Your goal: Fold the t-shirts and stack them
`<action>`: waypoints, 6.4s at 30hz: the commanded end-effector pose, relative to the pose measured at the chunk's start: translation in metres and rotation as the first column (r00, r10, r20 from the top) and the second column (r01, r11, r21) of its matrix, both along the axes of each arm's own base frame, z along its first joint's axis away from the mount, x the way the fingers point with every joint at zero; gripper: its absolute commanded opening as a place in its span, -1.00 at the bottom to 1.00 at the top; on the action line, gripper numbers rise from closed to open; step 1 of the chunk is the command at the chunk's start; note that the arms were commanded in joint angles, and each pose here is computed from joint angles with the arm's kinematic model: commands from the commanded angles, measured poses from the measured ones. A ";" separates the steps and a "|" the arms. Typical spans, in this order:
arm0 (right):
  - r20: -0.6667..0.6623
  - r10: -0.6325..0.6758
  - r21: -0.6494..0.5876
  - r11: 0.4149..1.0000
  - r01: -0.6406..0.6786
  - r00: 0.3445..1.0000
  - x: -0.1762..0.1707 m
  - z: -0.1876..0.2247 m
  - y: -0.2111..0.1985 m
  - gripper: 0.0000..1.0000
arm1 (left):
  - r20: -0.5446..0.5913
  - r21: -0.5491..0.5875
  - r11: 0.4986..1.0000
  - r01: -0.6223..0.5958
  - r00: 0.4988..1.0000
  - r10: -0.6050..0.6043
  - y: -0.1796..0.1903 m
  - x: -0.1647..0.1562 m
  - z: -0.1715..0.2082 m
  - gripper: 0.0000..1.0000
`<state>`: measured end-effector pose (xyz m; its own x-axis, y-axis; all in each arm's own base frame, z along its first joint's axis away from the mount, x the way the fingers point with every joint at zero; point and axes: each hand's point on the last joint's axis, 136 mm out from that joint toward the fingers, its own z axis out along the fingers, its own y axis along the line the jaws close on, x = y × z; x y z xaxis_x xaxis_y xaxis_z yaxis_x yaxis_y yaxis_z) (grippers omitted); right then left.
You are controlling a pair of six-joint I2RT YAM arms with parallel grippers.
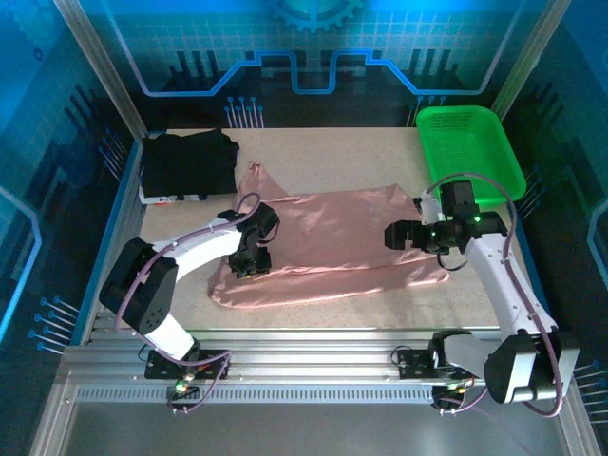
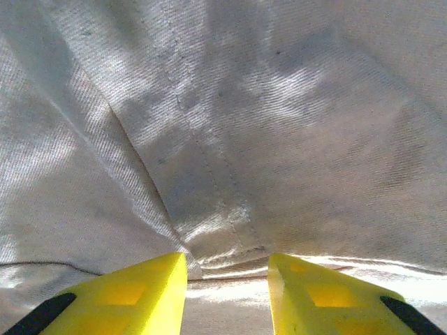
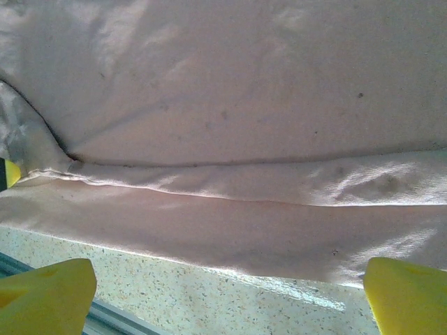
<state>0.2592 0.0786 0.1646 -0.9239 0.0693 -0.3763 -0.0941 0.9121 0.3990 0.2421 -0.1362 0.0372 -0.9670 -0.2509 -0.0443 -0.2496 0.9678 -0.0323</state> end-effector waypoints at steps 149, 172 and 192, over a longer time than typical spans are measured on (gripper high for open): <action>-0.400 -0.450 -0.282 0.889 0.360 0.798 0.059 -0.132 -0.049 -0.58 | 0.242 -0.344 0.936 -0.072 0.957 0.162 -0.090 0.024 0.020 -0.23; -0.272 -0.343 -0.059 0.938 0.341 0.899 0.149 -0.092 -0.028 -0.06 | 0.260 -0.489 0.865 0.112 0.965 0.021 -0.211 0.060 0.041 -0.14; -0.395 -0.359 -0.039 0.926 0.375 0.846 0.065 -0.112 -0.027 -0.85 | 0.081 -0.645 0.741 0.186 0.981 -0.176 -0.307 0.013 0.042 -0.59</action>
<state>0.3234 0.0420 0.0567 -0.8937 0.4487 -0.0032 0.4215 0.8418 0.3371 0.2695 -0.4386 0.0997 -0.9962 -0.0799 -0.0344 -0.0335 0.7180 -0.6952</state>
